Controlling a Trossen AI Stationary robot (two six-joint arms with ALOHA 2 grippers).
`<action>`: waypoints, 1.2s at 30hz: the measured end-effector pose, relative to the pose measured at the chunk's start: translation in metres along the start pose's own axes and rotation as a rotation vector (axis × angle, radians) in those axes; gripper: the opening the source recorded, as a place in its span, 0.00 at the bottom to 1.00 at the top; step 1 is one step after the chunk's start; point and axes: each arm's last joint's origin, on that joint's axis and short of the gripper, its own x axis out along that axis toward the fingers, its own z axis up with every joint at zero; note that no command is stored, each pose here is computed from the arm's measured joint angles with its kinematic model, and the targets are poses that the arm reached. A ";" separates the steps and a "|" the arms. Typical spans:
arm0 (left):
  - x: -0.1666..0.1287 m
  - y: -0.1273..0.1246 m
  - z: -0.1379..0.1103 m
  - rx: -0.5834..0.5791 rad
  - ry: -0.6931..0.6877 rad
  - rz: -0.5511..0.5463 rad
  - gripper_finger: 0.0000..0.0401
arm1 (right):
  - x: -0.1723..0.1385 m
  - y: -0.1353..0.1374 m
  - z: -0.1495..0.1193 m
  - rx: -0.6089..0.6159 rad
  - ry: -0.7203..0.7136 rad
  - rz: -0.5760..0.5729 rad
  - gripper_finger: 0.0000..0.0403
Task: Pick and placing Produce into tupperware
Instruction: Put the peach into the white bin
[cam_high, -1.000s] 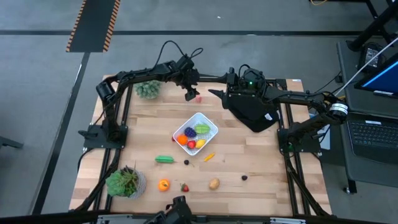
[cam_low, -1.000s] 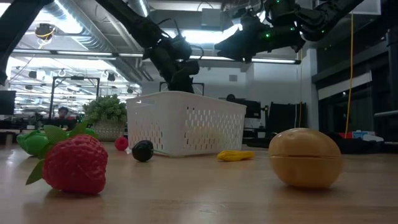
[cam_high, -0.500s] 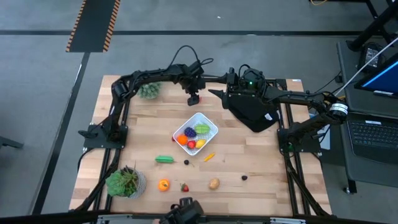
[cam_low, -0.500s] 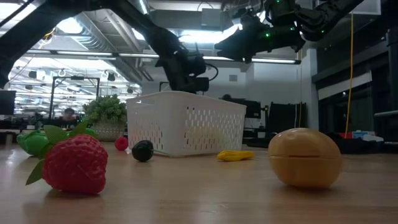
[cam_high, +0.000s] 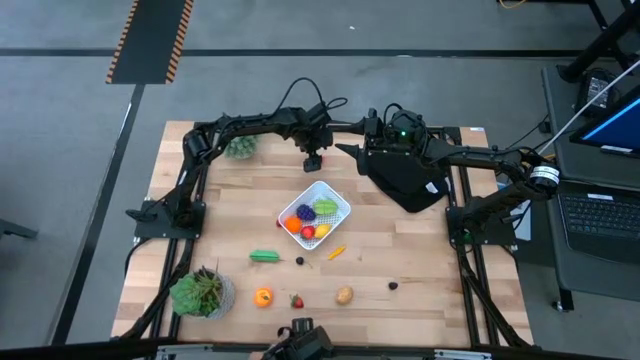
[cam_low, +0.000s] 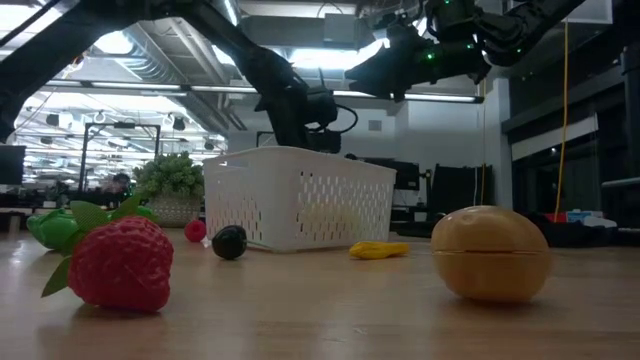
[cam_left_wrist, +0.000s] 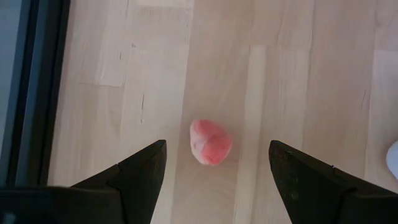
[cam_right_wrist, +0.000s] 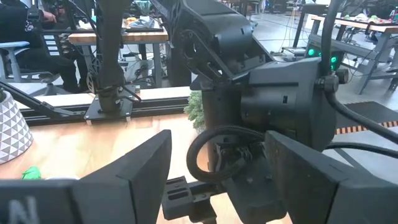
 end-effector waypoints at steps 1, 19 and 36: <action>0.002 0.000 0.000 0.000 -0.001 -0.001 0.69 | 0.000 0.000 0.000 0.000 0.000 0.000 0.64; 0.016 0.000 -0.003 -0.007 0.024 -0.008 0.69 | 0.000 0.000 0.000 0.000 0.001 0.000 0.64; 0.027 -0.003 -0.003 0.002 0.032 -0.013 0.68 | 0.000 0.000 0.000 0.004 0.001 0.000 0.64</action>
